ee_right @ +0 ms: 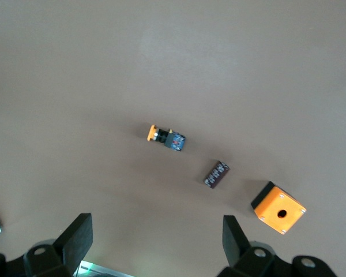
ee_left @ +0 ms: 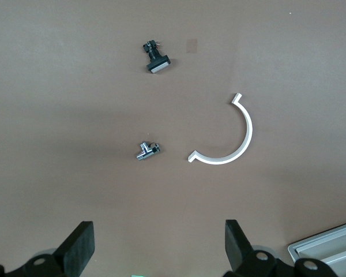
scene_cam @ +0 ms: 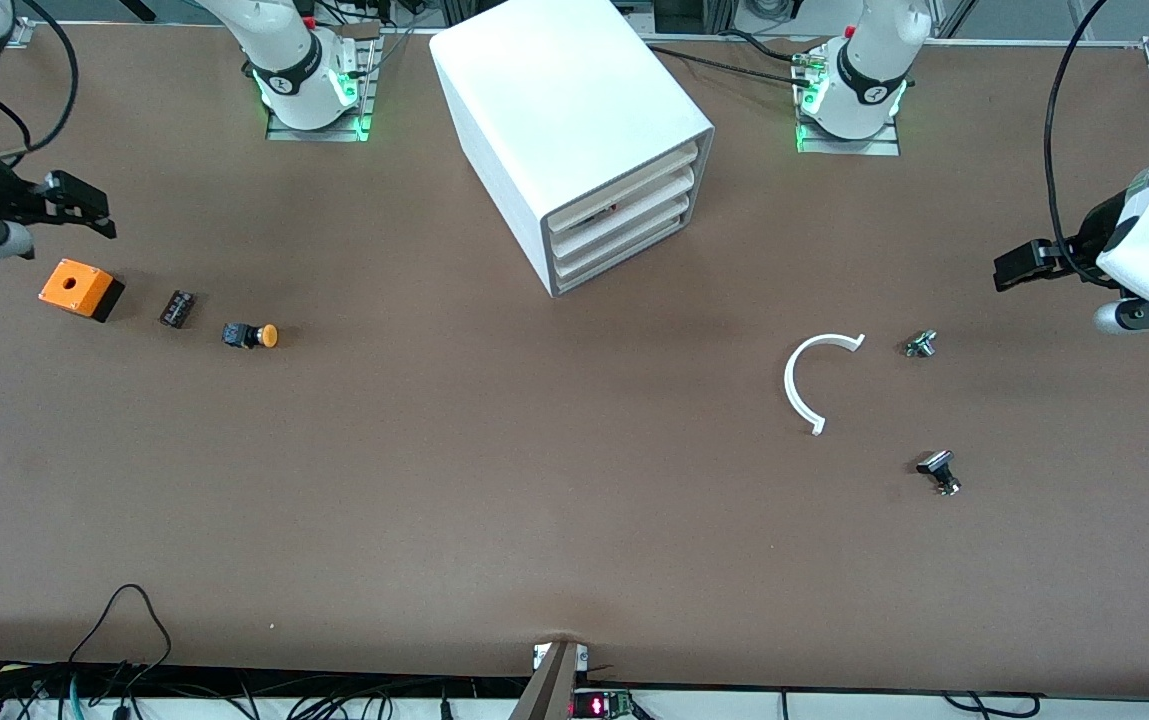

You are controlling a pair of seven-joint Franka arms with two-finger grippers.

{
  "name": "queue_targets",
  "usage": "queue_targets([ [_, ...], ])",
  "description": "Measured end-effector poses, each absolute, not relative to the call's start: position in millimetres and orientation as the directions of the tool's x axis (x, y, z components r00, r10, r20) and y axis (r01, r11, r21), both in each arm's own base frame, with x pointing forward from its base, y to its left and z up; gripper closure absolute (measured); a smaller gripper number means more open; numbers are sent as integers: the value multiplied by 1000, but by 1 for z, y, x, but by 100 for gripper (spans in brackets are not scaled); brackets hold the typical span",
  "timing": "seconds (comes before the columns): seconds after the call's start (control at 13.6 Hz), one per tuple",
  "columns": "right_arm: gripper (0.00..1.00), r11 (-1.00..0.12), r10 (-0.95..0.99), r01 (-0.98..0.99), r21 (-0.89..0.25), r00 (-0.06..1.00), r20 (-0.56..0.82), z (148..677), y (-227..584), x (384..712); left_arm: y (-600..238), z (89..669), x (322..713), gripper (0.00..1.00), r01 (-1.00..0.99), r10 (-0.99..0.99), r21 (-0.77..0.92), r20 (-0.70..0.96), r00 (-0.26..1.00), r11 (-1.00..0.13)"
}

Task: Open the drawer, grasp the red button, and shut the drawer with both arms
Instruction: 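Move the left gripper to the drawer handle while the right gripper rises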

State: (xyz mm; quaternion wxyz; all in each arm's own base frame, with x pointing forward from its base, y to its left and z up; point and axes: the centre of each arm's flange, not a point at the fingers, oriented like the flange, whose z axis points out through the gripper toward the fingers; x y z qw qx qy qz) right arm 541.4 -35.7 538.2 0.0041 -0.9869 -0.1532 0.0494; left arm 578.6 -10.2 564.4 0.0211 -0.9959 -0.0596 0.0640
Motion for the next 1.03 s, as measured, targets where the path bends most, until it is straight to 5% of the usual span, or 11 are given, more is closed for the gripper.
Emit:
queue_targets([
  [0.52, 0, -940, 341, 340, -24, 934, -104, 531, -12, 560, -38, 548, 581, 0, 65, 73, -50, -165, 984, -997],
  [1.03, 0, -932, 362, 361, -30, 925, -111, 527, -2, 561, -101, 450, 562, 0, 39, -9, 110, -408, 913, -993],
])
